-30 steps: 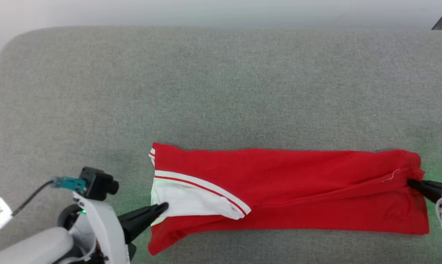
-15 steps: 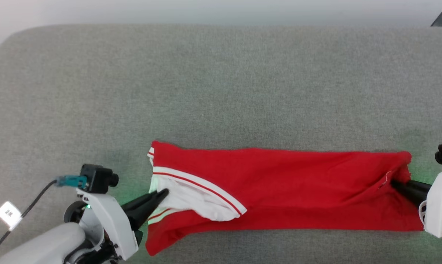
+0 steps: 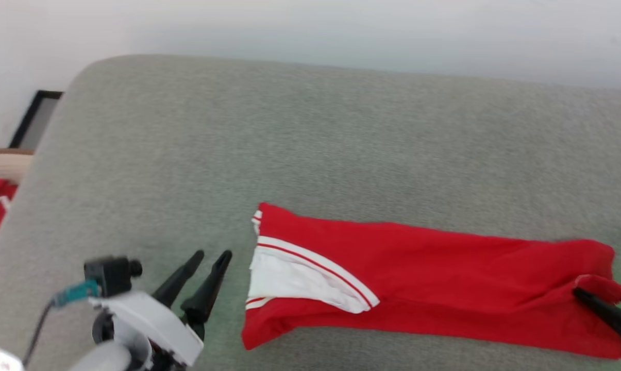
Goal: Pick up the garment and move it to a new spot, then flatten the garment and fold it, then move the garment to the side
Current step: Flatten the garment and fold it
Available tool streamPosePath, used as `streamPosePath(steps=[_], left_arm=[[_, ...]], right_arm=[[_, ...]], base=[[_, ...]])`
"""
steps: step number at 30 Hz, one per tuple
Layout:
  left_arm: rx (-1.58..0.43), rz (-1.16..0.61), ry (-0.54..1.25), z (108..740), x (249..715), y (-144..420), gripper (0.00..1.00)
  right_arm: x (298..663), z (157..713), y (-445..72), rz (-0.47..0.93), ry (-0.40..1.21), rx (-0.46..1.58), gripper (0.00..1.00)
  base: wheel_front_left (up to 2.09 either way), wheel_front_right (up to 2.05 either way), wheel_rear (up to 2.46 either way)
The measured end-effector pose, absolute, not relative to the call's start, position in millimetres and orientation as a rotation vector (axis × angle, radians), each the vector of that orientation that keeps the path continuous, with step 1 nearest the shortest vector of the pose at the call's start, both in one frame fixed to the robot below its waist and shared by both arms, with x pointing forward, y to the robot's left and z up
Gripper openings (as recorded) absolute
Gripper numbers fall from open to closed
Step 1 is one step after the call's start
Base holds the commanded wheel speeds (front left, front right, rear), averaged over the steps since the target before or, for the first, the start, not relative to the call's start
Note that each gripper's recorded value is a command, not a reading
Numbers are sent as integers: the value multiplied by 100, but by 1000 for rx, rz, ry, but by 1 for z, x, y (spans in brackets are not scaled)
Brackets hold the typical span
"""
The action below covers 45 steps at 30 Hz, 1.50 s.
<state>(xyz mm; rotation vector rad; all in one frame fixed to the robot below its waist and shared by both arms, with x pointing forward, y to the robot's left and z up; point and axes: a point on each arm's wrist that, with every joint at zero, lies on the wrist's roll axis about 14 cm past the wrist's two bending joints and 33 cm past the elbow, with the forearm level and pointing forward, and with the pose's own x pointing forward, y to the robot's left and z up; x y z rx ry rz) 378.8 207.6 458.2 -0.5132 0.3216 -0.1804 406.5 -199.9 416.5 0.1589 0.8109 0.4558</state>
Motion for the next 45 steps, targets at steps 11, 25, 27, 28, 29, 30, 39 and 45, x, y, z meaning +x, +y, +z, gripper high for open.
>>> streamPosePath(steps=[11, 25, 27, 28, 29, 30, 39, 45], left_arm=[[-429, 33, 135, 466, 348, 250, 100], [-82, 78, -30, 498, 352, 252, 100], [-63, 73, -16, 493, 352, 249, 100], [-72, 77, -9, 490, 352, 248, 100], [-76, 75, -2, 487, 353, 247, 100], [-75, 73, 7, 484, 354, 245, 100], [-78, 84, 41, 470, 361, 245, 100], [-56, 76, 35, 471, 369, 245, 100]], right_arm=[[417, 415, -220, 388, 856, 167, 100], [409, 388, -222, 345, 1011, 181, 100], [410, 381, -224, 323, 1036, 180, 100], [411, 377, -222, 319, 1049, 178, 100], [411, 374, -220, 320, 1062, 173, 100], [412, 370, -218, 315, 1077, 176, 100], [418, 354, -200, 320, 1130, 175, 0], [423, 362, -194, 321, 1055, 224, 0]], base=[[0, 0, 0], [0, 0, 0], [0, 0, 0], [0, 0, 0], [0, 0, 0], [0, 0, 0], [0, 0, 0], [0, 0, 0]])
